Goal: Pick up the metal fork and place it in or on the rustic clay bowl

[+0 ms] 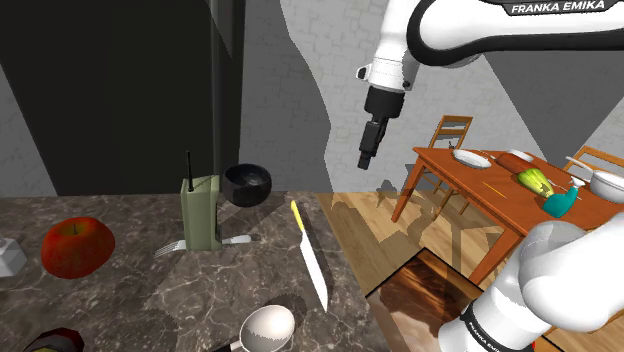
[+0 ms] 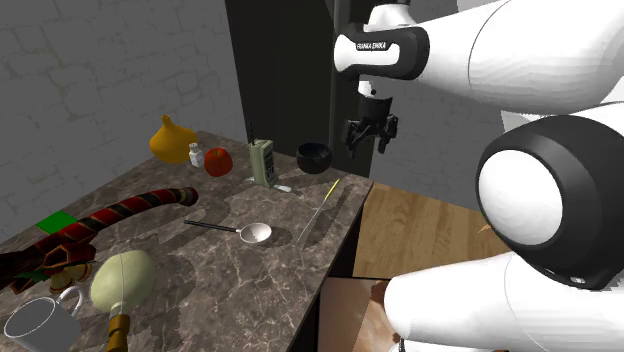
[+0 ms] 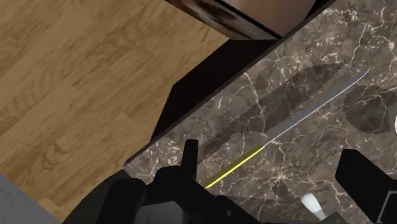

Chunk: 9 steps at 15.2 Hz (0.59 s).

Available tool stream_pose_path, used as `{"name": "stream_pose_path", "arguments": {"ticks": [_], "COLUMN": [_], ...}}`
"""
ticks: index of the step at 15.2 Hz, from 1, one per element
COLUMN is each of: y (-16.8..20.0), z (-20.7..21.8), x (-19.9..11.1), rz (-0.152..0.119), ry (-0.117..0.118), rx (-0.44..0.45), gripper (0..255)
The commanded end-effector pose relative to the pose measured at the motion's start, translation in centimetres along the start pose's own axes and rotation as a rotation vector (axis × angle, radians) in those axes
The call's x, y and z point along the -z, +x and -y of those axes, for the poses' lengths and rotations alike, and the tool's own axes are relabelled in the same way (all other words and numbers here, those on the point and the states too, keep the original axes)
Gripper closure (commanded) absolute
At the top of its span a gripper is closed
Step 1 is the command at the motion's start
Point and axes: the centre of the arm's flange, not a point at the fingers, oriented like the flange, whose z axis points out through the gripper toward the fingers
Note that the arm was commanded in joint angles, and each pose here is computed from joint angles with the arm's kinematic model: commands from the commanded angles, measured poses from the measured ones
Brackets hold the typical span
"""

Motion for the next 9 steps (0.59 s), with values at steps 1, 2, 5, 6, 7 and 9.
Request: {"name": "stream_pose_path", "arguments": {"ticks": [1, 2, 5, 6, 7, 9], "y": [2.2, 3.3, 6.5, 7.5, 8.6, 10.6], "z": [0.8, 1.4, 3.2, 3.8, 4.5, 5.9], "x": [-1.0, -1.6, -3.5, -4.1, -4.8, -6.1], "rz": [0.003, 0.006, 0.014, 0.016, 0.019, 0.024], "ry": [-0.009, -0.013, -0.026, -0.031, -0.035, -0.044], "rx": [0.05, 0.074, 0.146, 0.17, 0.194, 0.242], "gripper": [0, 0, 0, 0, 0, 0]}}
